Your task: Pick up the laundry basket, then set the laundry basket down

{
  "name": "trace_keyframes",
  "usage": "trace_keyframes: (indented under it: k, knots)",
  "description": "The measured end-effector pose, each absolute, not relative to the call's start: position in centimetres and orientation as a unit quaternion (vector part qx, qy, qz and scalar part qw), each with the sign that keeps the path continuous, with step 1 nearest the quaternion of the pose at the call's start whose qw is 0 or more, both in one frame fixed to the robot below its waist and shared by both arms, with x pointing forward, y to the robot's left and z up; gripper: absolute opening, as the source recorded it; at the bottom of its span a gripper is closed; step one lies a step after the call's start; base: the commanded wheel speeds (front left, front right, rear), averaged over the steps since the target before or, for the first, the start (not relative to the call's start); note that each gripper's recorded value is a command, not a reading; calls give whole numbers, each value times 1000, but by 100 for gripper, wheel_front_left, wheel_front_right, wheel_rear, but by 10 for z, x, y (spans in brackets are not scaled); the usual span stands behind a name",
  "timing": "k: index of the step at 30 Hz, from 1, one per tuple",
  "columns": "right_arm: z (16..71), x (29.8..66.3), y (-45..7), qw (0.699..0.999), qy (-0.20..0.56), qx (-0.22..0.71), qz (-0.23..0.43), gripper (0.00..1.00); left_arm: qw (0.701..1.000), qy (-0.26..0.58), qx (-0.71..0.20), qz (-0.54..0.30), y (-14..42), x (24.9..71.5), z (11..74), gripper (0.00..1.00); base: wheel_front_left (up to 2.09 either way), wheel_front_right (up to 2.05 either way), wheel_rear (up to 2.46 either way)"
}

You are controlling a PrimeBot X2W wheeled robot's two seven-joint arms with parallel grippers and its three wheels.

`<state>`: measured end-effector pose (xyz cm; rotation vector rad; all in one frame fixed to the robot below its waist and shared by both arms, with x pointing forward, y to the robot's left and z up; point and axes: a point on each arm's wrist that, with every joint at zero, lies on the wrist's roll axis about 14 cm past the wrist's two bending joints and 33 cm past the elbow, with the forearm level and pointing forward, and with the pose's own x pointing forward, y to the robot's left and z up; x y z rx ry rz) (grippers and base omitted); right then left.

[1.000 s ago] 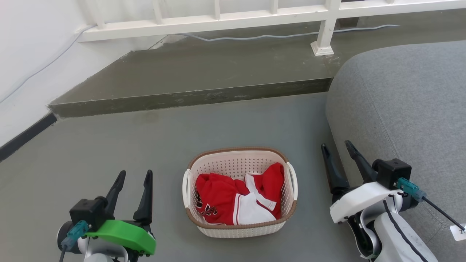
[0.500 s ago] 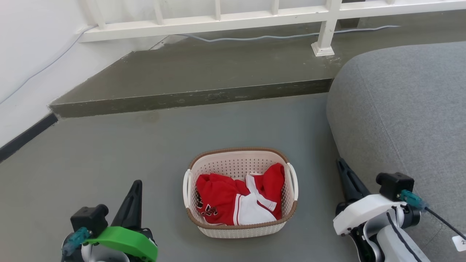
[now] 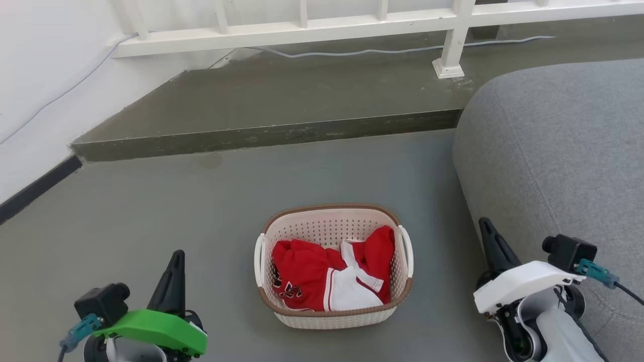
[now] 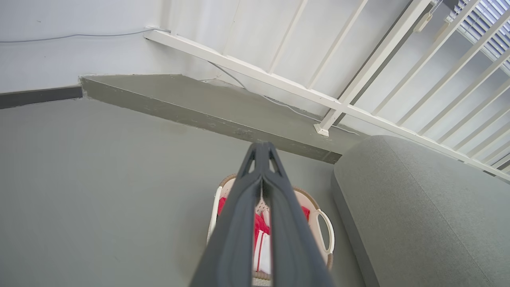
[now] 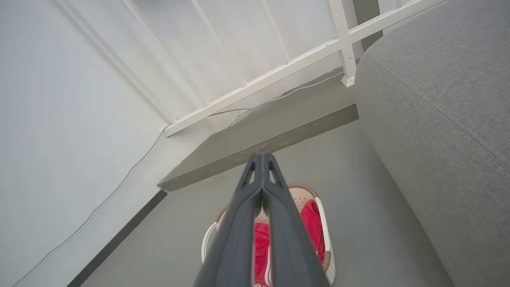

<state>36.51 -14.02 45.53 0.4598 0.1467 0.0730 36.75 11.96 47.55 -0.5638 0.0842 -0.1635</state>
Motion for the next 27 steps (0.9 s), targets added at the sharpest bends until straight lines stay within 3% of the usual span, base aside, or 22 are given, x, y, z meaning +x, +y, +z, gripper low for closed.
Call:
trace_keyframes:
  k: [27]
  knots:
    - [456,371,-164,921,83,381,-14,0,907,66,-414,-27,144,369,468,0,0,0,0]
